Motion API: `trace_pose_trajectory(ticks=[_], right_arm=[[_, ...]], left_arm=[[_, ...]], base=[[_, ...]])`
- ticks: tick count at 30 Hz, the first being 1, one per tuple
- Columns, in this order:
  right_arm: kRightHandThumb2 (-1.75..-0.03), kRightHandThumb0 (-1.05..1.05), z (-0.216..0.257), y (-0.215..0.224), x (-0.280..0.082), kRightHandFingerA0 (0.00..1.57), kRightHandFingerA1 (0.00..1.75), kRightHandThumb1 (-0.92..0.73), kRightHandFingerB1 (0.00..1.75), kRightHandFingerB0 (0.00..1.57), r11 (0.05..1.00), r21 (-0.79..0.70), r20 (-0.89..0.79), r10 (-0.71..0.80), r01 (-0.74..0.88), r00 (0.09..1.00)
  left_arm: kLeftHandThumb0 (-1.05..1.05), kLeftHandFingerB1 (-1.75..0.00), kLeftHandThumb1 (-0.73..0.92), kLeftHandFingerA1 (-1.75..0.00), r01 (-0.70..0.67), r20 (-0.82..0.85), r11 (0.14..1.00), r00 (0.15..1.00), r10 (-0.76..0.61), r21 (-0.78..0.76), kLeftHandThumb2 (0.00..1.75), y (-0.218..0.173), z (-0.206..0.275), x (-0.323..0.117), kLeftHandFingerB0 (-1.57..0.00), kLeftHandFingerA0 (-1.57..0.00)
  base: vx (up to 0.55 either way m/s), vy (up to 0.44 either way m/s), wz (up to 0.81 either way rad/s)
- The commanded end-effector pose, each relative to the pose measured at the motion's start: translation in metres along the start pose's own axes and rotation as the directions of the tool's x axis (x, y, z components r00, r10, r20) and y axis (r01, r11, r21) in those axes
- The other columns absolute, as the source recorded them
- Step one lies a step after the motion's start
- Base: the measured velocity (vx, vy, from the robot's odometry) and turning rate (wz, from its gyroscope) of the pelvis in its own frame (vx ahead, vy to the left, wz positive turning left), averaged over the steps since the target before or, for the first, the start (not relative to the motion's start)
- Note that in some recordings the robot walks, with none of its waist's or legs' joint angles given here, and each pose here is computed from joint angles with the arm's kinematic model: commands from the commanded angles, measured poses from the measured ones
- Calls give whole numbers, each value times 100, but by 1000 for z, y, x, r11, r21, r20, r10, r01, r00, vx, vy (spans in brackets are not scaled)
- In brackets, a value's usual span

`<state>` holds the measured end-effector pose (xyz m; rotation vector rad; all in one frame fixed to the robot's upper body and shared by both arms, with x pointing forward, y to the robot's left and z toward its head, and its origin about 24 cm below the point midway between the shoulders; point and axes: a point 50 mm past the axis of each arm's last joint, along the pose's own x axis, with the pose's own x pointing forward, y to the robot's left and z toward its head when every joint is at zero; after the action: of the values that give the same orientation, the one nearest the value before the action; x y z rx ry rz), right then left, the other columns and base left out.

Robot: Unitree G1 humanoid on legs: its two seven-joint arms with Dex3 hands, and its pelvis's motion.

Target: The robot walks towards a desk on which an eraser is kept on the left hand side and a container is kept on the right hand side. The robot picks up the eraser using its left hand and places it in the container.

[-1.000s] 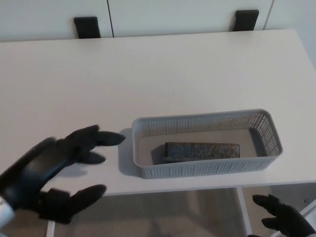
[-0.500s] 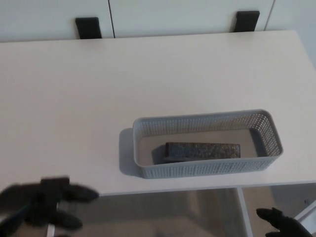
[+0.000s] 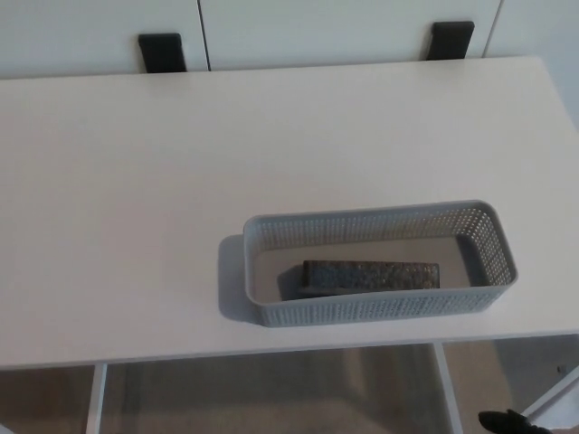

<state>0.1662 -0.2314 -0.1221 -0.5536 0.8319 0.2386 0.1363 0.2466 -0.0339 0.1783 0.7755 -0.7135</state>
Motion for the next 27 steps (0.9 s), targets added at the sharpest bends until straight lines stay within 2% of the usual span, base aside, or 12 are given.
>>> trace_pose_trajectory(ticks=[1, 2, 5, 6, 7, 8, 10, 11, 16, 17, 21, 27], right_arm=[[-107, -36, -8, -3, -11, 1, 51, -56, 51, 0, 998, 51, 95, -50, 45, 994], [-107, -36, -6, -5, -10, 1, 51, -56, 51, 0, 997, 54, 102, -55, 49, 993], [-108, -36, 0, -15, -8, 1, 51, -57, 51, 0, 995, 66, 116, -76, 68, 990], [-108, -36, 3, -18, -7, 1, 51, -57, 51, 0, 995, 62, 119, -84, 77, 989], [-108, -36, 6, -20, -6, 1, 51, -56, 51, 0, 995, 61, 125, -90, 83, 988], [-108, -36, 10, -22, -5, 1, 51, -57, 51, 0, 995, 57, 133, -92, 85, 987], [-109, -35, 13, -22, -4, 1, 51, -58, 51, 0, 995, 54, 139, -89, 82, 986], [-109, -36, 13, -21, -4, 1, 51, -57, 51, 0, 995, 55, 147, -85, 78, 985], [-108, -35, 12, -18, -6, 1, 52, -57, 51, 0, 989, 105, 153, -121, 106, 981], [-63, -54, 13, -19, -6, 10, 43, -68, 23, 6, 983, 138, 161, -143, 122, 977], [-87, -66, 14, -21, -12, 0, 40, -45, 23, 0, 911, 357, 173, -284, 209, 943], [-85, -57, 3, -22, -39, 0, 10, -63, 0, 0, 726, 658, 178, -409, 201, 895]], left_arm=[[-104, -75, 58, -81, -441, -302, 859, 808, 506, 260, 95, 63, -60, 13, -12, -20], [-101, -67, 64, -78, -540, -312, 817, 755, 577, 203, 115, 73, -65, 2, -1, -17], [-104, -62, 69, -75, -620, -307, 773, 715, 628, 135, 118, 84, -65, -6, -6, -9], [-105, -72, 88, -92, -670, -268, 743, 715, 646, 3, 68, 85, -63, -9, 0, 0], [-104, -61, 61, -74, -688, -234, 720, 717, 657, -86, 106, 86, -61, -11, 0, -5], [-102, -75, 91, -78, -685, -225, 726, 719, 657, -70, 69, 87, -59, -11, 0, 0], [-102, -66, 91, -82, -675, -213, 737, 727, 653, -43, 68, 87, -59, -11, 0, 0], [-105, -57, 68, -67, -657, -182, 753, 746, 641, -40, 120, 83, -60, -10, 0, 0], [-105, -66, 65, -78, -643, -197, 765, 747, 635, 29, 116, 78, -66, -9, 0, -9], [-105, -67, 67, -78, -633, -194, 772, 752, 630, 54, 116, 79, -64, -9, -2, -10], [-105, -62, 65, -74, -631, -187, 774, 755, 628, 52, 115, 80, -63, -9, -6, -1], [-105, -65, 65, -74, -642, -156, 765, 751, 641, 53, 116, 87, -57, -12, -6, -1]], base=[[0, 0, 0], [0, 0, 0], [0, 0, 0], [0, 0, 0], [0, 0, 0], [0, 0, 0], [0, 0, 0], [0, 0, 0], [0, 0, 0], [0, 0, 0], [0, 0, 0], [0, 0, 0]])
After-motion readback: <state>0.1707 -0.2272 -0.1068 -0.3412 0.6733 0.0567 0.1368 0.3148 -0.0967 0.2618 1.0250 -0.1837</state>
